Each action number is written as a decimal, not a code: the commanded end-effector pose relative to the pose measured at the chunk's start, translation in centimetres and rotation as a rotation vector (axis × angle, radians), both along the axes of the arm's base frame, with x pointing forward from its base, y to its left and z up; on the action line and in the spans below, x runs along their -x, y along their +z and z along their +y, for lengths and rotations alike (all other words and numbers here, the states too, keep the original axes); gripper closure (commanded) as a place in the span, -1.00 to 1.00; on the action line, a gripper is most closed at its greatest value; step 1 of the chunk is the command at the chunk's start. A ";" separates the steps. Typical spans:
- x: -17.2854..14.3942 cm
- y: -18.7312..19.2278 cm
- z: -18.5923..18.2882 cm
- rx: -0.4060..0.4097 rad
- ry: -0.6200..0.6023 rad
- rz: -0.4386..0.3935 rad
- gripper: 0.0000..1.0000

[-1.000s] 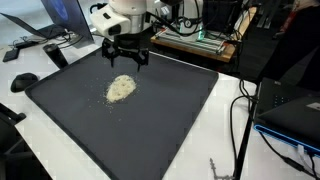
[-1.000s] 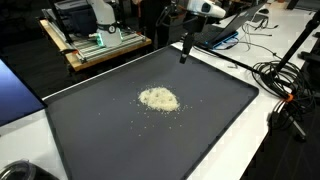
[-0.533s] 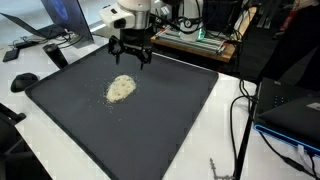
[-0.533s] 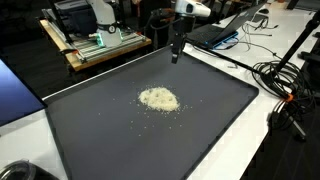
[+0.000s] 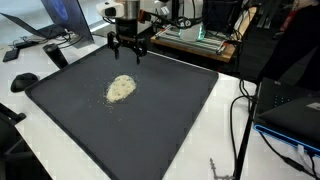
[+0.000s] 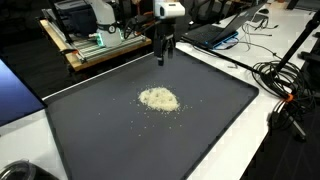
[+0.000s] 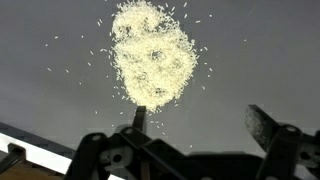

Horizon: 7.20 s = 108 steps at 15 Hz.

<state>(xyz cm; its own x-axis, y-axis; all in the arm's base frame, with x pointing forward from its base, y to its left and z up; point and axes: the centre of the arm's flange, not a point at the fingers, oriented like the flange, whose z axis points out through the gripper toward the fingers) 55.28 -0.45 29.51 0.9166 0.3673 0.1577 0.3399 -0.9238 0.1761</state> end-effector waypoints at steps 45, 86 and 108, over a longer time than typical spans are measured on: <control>-7.0 -14.0 -6.0 -0.081 -0.752 0.097 -1.00; -7.2 -13.5 -7.1 -0.127 -0.846 0.080 0.97; -7.0 -13.0 -7.1 -0.102 -0.804 0.069 0.98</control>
